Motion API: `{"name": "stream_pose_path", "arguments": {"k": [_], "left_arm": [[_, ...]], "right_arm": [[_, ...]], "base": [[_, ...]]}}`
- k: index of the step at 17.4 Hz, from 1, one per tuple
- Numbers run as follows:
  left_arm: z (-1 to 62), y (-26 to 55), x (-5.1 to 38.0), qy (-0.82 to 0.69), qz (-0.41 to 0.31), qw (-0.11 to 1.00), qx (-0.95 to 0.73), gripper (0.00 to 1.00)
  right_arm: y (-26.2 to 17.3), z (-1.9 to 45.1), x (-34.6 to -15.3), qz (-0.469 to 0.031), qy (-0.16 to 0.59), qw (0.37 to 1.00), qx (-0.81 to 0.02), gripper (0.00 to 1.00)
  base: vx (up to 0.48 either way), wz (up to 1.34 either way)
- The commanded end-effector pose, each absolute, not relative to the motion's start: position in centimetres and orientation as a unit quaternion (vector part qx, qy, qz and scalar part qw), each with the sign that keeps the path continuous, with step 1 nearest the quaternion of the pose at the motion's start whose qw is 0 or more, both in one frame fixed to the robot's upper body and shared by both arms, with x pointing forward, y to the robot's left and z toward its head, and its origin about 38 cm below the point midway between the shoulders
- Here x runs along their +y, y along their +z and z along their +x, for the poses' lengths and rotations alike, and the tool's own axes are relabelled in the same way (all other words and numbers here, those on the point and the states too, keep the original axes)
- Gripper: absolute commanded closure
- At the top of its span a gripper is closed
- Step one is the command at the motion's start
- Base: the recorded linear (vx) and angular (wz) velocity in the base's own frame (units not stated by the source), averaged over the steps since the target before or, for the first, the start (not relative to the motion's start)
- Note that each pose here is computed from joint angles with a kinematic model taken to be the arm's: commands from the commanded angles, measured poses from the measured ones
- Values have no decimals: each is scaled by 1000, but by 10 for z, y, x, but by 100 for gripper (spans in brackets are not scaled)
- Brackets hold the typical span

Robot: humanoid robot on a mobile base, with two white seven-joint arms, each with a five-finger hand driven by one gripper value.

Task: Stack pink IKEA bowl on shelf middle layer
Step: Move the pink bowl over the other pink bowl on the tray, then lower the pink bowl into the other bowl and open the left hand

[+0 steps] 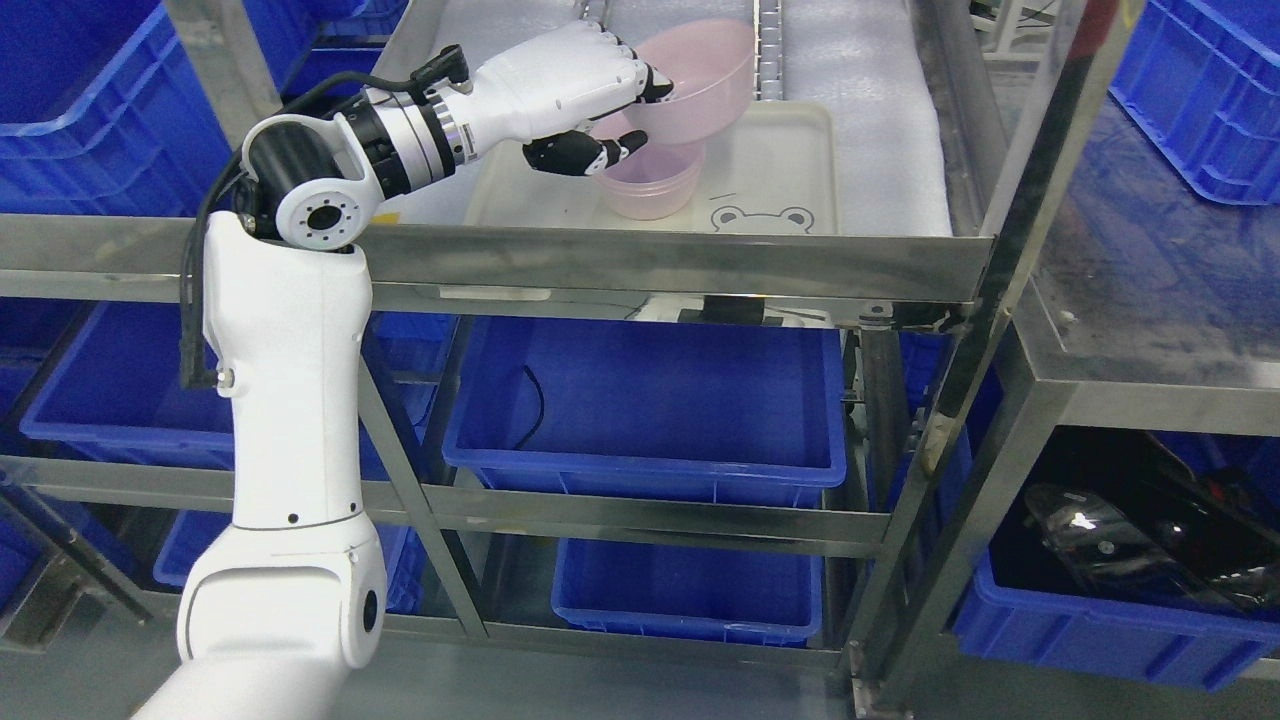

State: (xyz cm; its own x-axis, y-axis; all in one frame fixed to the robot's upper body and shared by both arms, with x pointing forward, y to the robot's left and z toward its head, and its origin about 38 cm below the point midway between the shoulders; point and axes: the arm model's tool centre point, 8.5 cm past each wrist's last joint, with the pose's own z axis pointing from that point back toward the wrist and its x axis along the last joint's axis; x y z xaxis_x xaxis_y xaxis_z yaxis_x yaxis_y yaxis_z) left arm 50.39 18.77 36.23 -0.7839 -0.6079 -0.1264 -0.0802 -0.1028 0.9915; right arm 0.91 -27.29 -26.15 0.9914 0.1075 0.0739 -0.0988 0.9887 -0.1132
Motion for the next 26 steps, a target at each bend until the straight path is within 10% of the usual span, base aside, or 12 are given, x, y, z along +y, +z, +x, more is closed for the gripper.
{"name": "stream_pose_path", "arguments": {"k": [1,14,26], "left_arm": [[518,346,276,-706,314,275,-572,99],[542,322,169,-761,253,240,-546,98],[548,337,182,-758,278,248,-536,92]], "right_arm": [[-261,1,-284,-63,52,996,-37,0],[-261,1,-284,-63,52,996,-37,0],[-261,1,-284,-63,52,996,-37,0]], "base": [[35,-273],[3,-14],[0,0]]}}
